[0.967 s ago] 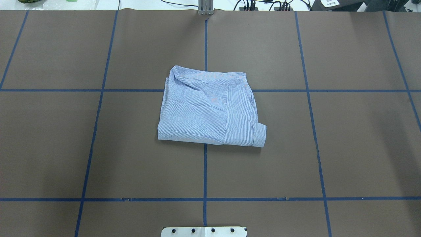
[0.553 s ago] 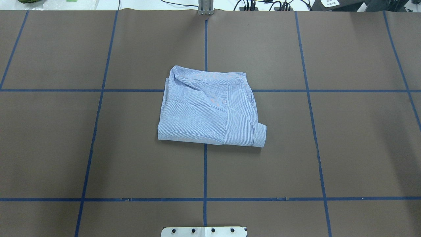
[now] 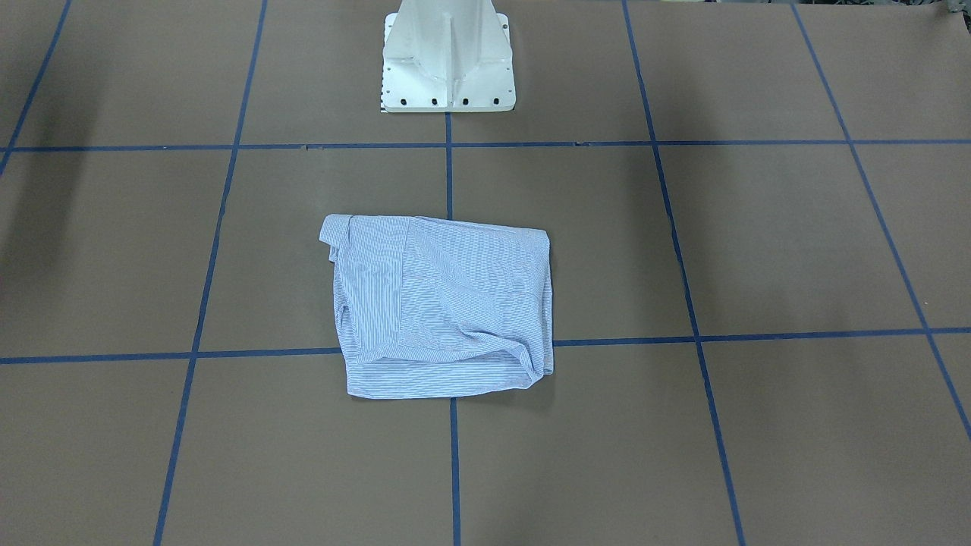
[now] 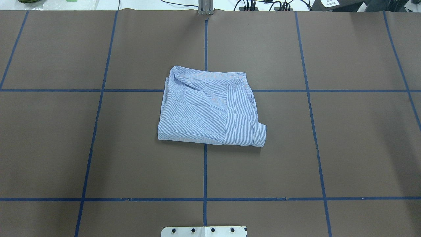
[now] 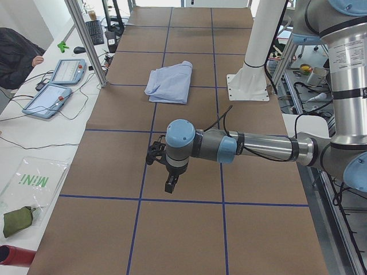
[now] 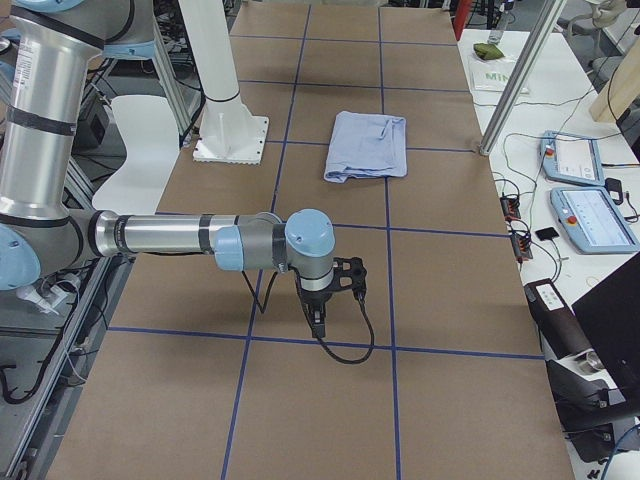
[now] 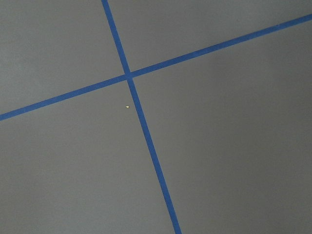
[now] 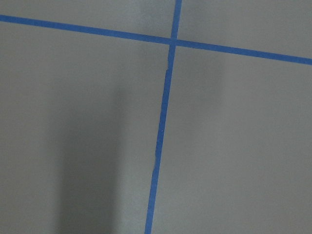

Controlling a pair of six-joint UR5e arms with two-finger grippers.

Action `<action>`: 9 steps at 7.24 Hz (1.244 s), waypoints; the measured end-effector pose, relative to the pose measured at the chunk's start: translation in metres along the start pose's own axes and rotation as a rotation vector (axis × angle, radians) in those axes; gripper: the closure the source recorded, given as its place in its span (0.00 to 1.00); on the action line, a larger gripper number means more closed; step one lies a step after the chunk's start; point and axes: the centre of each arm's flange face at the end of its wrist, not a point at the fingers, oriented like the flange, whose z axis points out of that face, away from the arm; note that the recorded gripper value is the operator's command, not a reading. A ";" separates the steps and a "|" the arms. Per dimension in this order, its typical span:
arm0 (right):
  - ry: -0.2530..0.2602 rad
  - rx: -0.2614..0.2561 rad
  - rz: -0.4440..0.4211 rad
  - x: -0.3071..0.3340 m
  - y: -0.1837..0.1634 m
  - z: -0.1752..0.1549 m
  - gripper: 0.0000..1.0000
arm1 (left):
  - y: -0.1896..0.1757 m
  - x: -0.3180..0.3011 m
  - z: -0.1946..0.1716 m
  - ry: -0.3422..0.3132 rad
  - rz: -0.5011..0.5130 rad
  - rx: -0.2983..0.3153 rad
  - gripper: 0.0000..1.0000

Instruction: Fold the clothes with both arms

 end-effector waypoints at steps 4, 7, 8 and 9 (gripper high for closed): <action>0.001 0.000 -0.002 0.000 0.000 0.000 0.00 | 0.026 -0.014 0.007 -0.003 -0.042 -0.022 0.00; 0.001 0.001 -0.003 0.001 0.000 0.000 0.00 | 0.033 -0.017 0.010 -0.002 -0.056 -0.031 0.00; 0.001 0.001 -0.002 0.001 0.000 0.000 0.00 | 0.034 -0.017 0.010 -0.002 -0.057 -0.032 0.00; 0.002 0.001 -0.003 0.001 0.000 0.000 0.00 | 0.035 -0.017 0.011 -0.001 -0.059 -0.035 0.00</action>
